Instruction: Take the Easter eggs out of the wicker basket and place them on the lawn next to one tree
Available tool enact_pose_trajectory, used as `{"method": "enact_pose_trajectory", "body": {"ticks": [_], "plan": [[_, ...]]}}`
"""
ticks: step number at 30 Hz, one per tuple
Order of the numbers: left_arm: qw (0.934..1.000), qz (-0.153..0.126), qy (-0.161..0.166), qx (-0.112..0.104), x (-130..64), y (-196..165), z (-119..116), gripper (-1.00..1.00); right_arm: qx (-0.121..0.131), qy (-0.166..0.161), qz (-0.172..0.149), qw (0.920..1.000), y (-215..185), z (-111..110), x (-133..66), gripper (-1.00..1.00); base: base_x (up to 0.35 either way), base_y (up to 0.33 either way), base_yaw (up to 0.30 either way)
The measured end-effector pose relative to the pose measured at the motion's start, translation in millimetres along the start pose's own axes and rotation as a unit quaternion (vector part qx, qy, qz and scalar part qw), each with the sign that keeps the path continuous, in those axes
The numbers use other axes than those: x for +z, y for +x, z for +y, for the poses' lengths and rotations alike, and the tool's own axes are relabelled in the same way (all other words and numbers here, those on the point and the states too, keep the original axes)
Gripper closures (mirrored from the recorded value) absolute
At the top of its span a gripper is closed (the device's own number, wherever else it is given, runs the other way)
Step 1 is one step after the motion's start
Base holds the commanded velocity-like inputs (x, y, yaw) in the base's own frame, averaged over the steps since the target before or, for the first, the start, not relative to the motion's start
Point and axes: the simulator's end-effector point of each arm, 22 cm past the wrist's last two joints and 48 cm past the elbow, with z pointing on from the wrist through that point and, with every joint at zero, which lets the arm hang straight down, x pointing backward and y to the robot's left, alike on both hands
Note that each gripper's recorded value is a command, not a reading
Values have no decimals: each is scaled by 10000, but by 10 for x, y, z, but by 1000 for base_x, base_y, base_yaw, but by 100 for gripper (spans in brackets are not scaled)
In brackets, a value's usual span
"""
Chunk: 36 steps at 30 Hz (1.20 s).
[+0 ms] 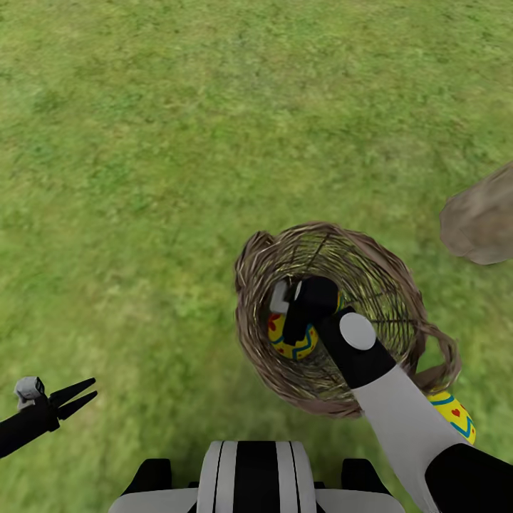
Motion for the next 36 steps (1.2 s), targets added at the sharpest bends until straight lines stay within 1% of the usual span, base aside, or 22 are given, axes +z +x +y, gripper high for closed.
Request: {"method": "enact_pose_trajectory", "body": {"ticks": [2, 3, 6, 12, 15, 17, 25, 29, 36], "plan": [[10000, -8, 12, 16, -5, -7, -18, -100, -17, 124, 102, 9999, 43, -54, -27, 100, 0, 0, 0], [10000, -18, 26, 32, -9, -16, -37, -100, -26, 149, 100, 9998, 37, -64, -67, 100, 0, 0, 0], [10000, -16, 23, 31, -10, -14, -36, -100, -33, 117, 86, 9999, 28, -50, -86, 100, 0, 0, 0], [9999, -51, 77, 87, -26, -44, -108, -100, -36, 206, 62, 9998, 10, -85, -188, 100, 0, 0, 0], [9999, -49, 74, 83, -28, -40, -105, -100, -34, 207, 62, 9998, 11, -86, -188, 100, 0, 0, 0], [9999, -67, 101, 113, -37, -56, -143, -100, -39, 257, 38, 9997, -5, -105, -246, 100, 0, 0, 0], [9999, -65, 101, 105, -36, -52, -139, -100, -40, 314, 82, 9995, 20, -138, -253, 100, 0, 0, 0], [9999, -60, 105, 107, -31, -46, -139, -100, 43, 327, 71, 9994, 44, -175, -262, 100, 0, 0, 0], [9999, -66, 103, 111, -35, -51, -140, -100, 16, 329, 65, 9994, 20, -164, -266, 100, 0, 0, 0]]}}
